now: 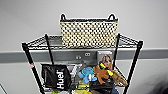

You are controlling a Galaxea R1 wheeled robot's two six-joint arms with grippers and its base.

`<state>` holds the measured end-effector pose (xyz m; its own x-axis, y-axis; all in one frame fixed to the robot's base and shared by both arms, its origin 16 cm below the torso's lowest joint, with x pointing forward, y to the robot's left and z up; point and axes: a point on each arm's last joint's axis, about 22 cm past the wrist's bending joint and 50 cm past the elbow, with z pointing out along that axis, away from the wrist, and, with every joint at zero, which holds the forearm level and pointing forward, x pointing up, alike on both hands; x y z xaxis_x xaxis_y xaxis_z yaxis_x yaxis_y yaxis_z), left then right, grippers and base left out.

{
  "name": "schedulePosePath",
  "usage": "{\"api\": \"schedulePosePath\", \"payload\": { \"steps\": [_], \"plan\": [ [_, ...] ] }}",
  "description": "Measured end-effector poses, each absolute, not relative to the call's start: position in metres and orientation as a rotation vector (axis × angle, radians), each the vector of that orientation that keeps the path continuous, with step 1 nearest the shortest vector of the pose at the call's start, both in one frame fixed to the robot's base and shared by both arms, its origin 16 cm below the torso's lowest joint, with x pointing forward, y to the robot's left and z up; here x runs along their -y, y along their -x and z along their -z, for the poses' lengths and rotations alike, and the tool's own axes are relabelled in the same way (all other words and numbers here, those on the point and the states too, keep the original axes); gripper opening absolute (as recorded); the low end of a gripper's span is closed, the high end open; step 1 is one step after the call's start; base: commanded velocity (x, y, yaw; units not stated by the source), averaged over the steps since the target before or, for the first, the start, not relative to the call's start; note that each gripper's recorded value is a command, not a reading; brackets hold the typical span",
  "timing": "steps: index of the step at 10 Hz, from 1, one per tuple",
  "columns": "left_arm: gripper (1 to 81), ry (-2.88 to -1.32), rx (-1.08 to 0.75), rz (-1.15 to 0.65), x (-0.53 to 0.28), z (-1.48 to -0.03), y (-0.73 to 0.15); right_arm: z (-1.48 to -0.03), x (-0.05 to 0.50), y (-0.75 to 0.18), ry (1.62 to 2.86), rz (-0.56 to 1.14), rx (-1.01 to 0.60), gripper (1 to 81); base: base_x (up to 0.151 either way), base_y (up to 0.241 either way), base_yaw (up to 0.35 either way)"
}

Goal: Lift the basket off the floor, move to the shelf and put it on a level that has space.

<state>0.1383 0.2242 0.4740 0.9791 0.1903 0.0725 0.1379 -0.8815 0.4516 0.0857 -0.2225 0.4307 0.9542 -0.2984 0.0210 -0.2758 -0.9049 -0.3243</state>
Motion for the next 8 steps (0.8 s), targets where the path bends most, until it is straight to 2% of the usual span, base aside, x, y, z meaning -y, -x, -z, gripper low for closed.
{"api": "schedulePosePath", "payload": {
  "steps": [3, 8],
  "plan": [
    [81.1, -2.706, -0.200, -0.154, -0.215, -0.459, -0.130, -0.422, 0.229, -0.066, 2.833, 0.124, -0.435, 81.1, 0.000, 0.000, 0.000],
    [81.1, -2.775, -0.138, -0.143, -0.192, -0.436, -0.110, -0.418, 0.203, -0.034, 2.825, 0.084, -0.442, 81.1, 0.000, 0.000, 0.000]
  ]
}}
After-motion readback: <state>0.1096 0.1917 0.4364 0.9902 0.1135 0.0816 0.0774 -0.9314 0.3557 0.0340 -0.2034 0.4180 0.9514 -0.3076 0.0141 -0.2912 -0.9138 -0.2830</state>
